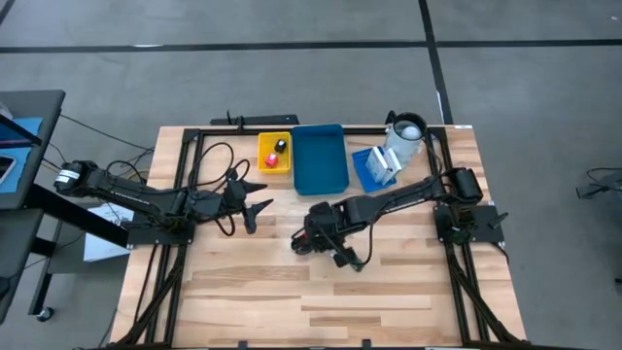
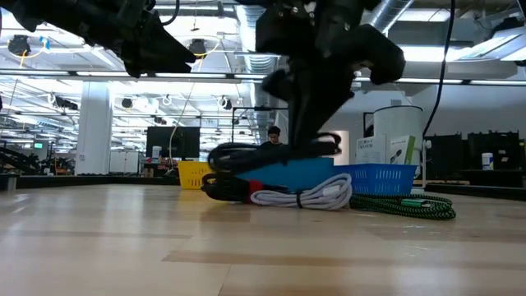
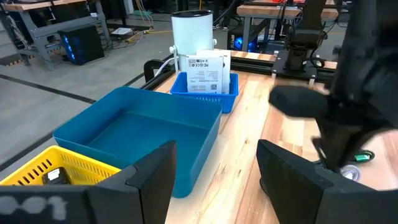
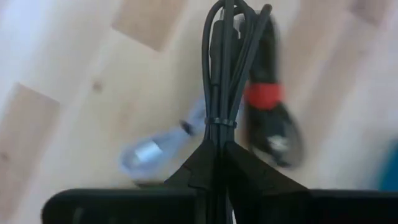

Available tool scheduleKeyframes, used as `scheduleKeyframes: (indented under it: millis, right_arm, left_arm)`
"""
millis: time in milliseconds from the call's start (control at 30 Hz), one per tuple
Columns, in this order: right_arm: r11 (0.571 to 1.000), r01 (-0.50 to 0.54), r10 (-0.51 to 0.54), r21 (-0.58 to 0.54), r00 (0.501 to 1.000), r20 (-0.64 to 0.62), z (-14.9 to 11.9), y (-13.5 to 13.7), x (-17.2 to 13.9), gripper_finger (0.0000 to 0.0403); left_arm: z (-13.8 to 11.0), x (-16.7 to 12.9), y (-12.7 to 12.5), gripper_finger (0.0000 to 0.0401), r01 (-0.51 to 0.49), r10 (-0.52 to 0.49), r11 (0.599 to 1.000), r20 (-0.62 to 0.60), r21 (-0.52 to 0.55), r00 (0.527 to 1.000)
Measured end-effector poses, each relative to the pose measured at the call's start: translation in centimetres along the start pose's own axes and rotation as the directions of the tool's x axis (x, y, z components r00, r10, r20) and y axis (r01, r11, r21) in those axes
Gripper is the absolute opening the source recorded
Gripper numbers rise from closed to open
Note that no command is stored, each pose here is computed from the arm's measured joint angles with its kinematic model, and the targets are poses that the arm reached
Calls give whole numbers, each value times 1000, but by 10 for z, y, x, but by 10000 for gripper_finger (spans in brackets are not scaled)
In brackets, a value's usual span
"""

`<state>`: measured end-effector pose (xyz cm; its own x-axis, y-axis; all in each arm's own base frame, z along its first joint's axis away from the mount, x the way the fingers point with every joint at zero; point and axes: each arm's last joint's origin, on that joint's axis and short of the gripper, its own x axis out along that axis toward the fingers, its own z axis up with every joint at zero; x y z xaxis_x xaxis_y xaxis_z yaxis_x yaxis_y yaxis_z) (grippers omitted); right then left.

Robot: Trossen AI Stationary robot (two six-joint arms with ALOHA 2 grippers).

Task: Pick and place items into bin
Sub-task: Put the black charger cable into the blue bin

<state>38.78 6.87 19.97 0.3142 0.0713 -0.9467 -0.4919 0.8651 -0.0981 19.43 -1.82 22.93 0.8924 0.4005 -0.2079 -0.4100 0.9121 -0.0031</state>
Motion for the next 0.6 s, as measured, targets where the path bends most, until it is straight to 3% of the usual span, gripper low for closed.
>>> scheduleKeyframes:
  millis: [167,333,467,600]
  right_arm:
    - [987,156,-160,-48,984,-80,4,-25,-28,7]
    - [952,305,-306,-31,945,-117,-1,-69,-54,19]
    - [934,355,-344,45,926,-156,-22,-109,-67,23]
    - [905,412,-366,108,882,-298,-55,-141,-73,15]
  left_arm:
    - [0,0,0,212,0,0,1000,0,0,1000]
    - [0,0,0,212,0,0,1000,0,0,1000]
    - [0,0,0,212,0,0,1000,0,0,1000]
    - [0,0,0,212,0,0,1000,0,1,1000]
